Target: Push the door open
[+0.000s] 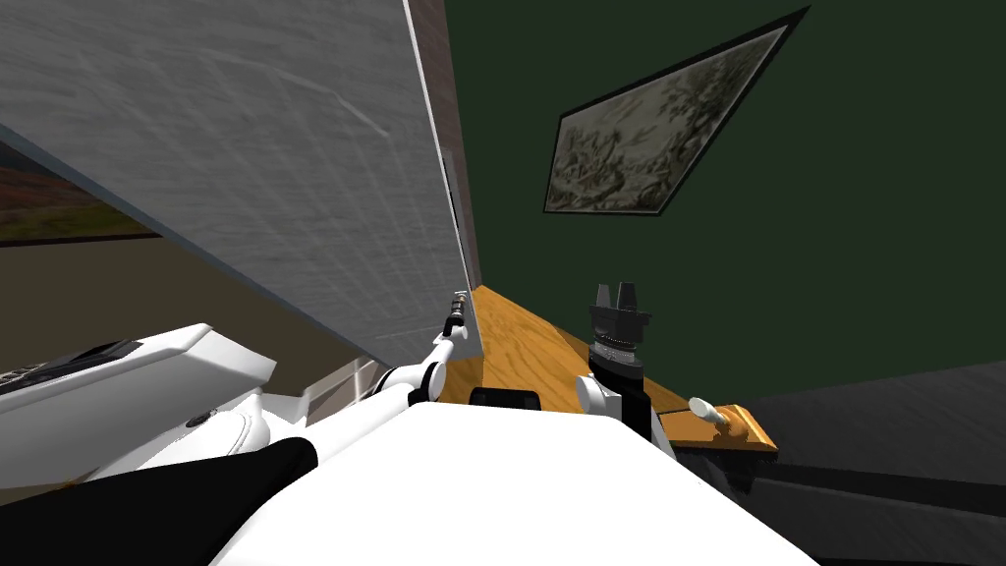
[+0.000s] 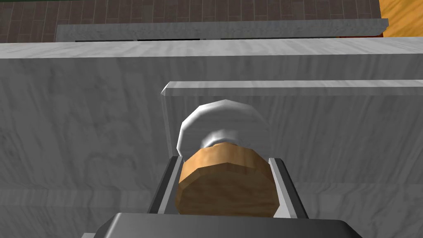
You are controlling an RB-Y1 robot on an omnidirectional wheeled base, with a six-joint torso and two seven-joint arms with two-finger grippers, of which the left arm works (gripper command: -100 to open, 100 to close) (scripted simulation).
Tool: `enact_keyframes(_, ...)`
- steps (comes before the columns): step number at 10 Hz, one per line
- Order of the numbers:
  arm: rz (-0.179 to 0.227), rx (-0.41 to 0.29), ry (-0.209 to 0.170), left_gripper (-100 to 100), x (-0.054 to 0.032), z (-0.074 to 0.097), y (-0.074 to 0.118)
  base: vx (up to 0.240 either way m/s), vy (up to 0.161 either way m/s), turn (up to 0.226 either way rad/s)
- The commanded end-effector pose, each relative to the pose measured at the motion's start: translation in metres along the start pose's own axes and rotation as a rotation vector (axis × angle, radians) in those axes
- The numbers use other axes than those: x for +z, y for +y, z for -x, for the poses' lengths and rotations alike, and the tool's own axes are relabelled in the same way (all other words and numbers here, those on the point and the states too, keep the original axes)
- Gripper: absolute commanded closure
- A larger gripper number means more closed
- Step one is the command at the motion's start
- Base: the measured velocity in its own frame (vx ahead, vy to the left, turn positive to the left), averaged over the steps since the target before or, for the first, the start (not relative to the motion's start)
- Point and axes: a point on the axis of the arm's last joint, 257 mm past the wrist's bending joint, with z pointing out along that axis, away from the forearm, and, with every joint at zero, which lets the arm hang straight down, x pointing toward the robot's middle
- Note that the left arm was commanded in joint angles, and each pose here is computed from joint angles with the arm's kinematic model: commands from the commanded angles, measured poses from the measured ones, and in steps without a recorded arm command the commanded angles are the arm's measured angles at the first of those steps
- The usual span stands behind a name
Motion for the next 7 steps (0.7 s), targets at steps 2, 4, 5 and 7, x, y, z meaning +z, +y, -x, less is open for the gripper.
enact_keyframes(2, -0.005, 0.000, -0.036, 100, 0.0009, 0.019, -0.002, 0.164, -0.099, 0.072)
enact_keyframes(4, -0.005, -0.001, -0.058, 100, 0.0011, 0.030, -0.002, 0.198, -0.107, 0.066)
enact_keyframes(5, -0.005, -0.002, -0.069, 100, 0.0012, 0.036, -0.002, 0.207, -0.061, 0.052)
enact_keyframes(7, 0.001, -0.001, -0.091, 100, -0.0006, 0.051, 0.000, 0.127, -0.025, 0.038)
